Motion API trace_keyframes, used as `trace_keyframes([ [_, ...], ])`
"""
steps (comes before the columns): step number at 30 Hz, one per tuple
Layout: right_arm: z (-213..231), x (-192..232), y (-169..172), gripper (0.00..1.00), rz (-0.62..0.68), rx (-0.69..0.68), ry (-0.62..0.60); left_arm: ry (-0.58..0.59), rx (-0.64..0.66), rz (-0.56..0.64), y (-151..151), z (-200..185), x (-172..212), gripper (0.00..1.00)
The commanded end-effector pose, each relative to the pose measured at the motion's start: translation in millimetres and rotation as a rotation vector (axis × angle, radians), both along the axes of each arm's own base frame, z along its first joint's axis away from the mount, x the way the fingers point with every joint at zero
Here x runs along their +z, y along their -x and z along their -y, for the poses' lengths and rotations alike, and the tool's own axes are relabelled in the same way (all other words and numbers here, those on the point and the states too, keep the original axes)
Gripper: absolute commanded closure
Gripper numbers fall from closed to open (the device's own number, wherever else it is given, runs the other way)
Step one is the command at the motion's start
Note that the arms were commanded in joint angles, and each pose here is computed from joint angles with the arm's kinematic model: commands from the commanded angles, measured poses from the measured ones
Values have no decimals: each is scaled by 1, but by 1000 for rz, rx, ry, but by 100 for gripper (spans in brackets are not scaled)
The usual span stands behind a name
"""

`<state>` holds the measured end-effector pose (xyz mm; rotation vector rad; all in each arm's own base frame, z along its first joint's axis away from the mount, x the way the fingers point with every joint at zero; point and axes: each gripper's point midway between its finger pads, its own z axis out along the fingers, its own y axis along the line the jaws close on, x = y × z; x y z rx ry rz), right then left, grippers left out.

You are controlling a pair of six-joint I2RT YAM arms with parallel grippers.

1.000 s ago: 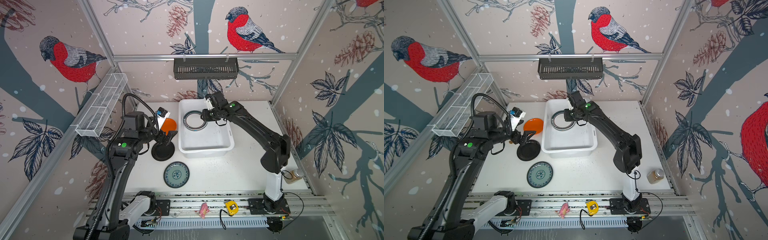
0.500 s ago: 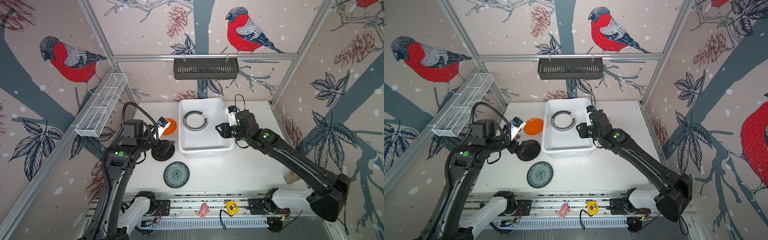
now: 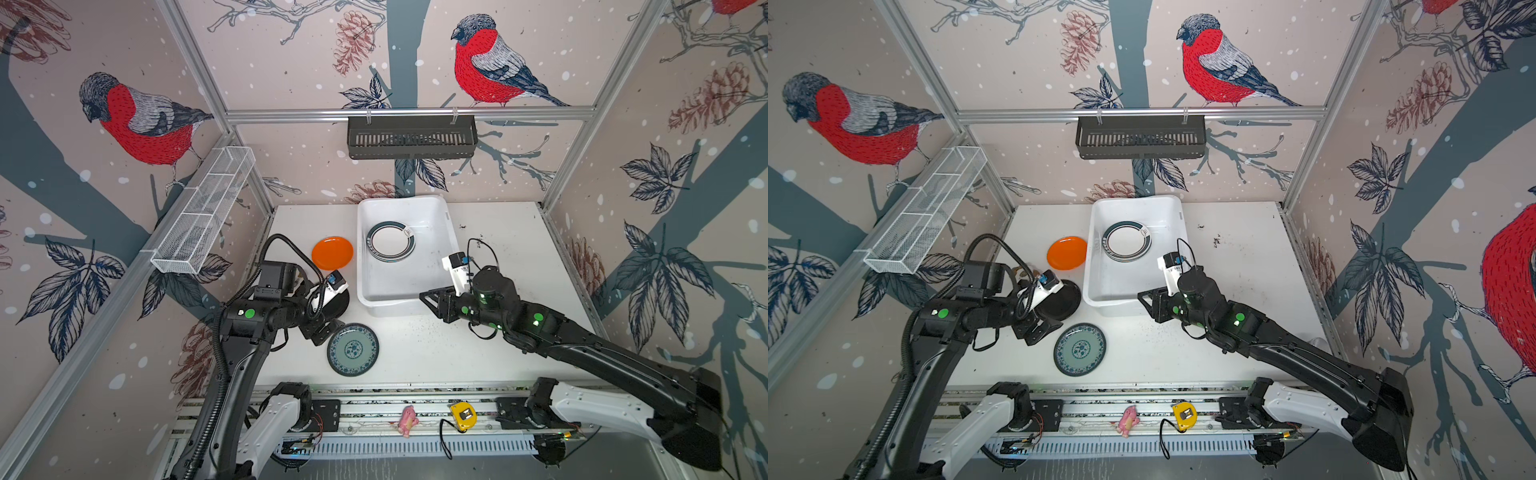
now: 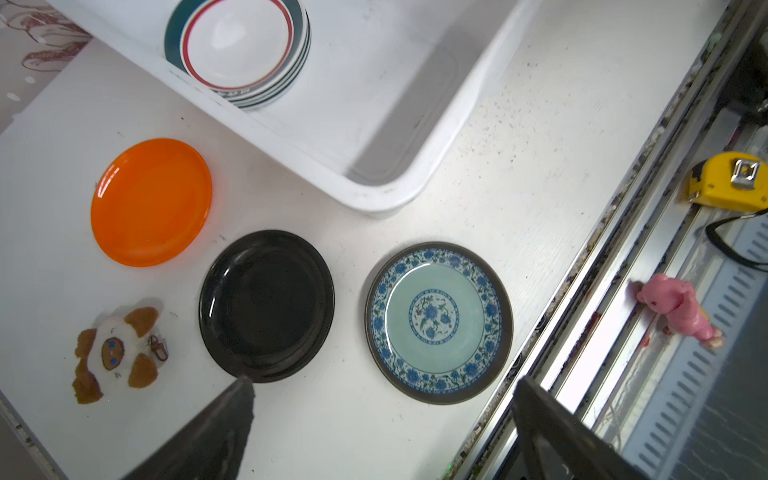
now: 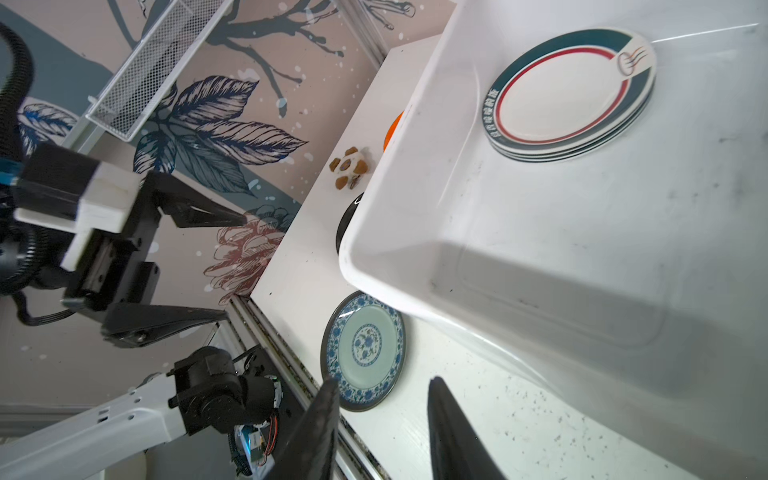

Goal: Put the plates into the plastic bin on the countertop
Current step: 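Swing the right gripper toward the blue-floral plate while the left gripper lowers beside it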

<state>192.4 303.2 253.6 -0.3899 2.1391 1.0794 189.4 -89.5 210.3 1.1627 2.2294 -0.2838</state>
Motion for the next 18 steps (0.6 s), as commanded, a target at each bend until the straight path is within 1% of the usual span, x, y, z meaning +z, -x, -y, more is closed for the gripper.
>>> trace_keyframes([
  [1,-6,12,1,63,38,-32,-61,-104,18,-19,-3,-16,-28,3],
  [4,-10,5,10,63,22,-10,-80,-128,8,-51,-2,-18,-52,4],
  [6,-10,1,13,63,13,-4,-80,-125,-11,-88,0,-16,-67,9],
  [9,-8,-4,14,63,7,-15,-83,-115,-27,-146,0,-13,-84,13],
  [14,-5,-9,14,63,15,-19,-85,-78,-30,-245,-4,-6,-102,16],
  [18,-4,-9,16,63,19,-19,-118,-56,-30,-324,-5,-6,-116,20],
])
